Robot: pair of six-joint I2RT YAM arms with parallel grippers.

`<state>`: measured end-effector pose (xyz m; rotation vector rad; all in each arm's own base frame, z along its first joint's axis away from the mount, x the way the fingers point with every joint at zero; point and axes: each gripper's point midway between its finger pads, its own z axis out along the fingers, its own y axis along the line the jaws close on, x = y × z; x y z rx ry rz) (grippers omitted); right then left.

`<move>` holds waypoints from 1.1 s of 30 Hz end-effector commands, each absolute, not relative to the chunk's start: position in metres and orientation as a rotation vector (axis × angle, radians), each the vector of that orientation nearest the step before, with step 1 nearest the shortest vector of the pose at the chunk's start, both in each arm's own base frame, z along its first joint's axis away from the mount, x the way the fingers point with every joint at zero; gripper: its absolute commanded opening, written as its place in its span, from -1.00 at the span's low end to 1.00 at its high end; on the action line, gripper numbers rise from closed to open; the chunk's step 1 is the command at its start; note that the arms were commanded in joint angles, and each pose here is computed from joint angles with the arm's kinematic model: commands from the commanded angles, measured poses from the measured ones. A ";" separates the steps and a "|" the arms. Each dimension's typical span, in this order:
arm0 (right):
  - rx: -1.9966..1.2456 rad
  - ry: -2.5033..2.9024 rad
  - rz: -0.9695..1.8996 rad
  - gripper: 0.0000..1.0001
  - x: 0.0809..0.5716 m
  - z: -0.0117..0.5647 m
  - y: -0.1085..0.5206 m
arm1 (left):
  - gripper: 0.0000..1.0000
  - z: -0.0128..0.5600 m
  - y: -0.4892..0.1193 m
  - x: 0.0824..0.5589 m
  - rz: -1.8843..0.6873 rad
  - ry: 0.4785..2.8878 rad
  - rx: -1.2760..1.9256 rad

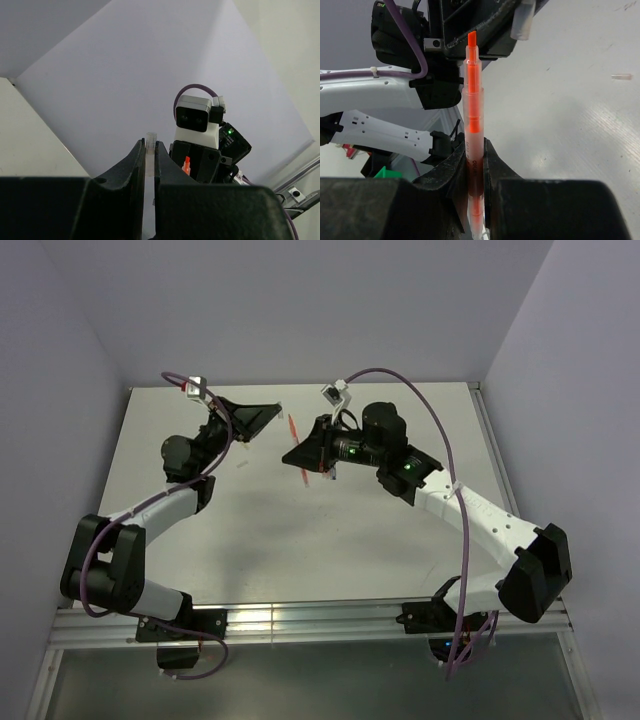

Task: Insert the pens into the pen caps
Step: Insert the pen cap onto the pen.

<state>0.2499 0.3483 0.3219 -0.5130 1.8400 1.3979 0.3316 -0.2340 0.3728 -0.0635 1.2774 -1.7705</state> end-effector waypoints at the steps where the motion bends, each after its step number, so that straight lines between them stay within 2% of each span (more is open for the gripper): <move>1: -0.566 1.787 1.421 -1.00 0.243 0.329 0.357 | -0.99 0.397 -0.235 0.308 -1.792 1.146 0.051; 33: -0.570 1.838 1.337 -1.00 0.240 0.313 0.358 | -1.00 0.418 -0.234 0.283 -1.859 1.069 0.119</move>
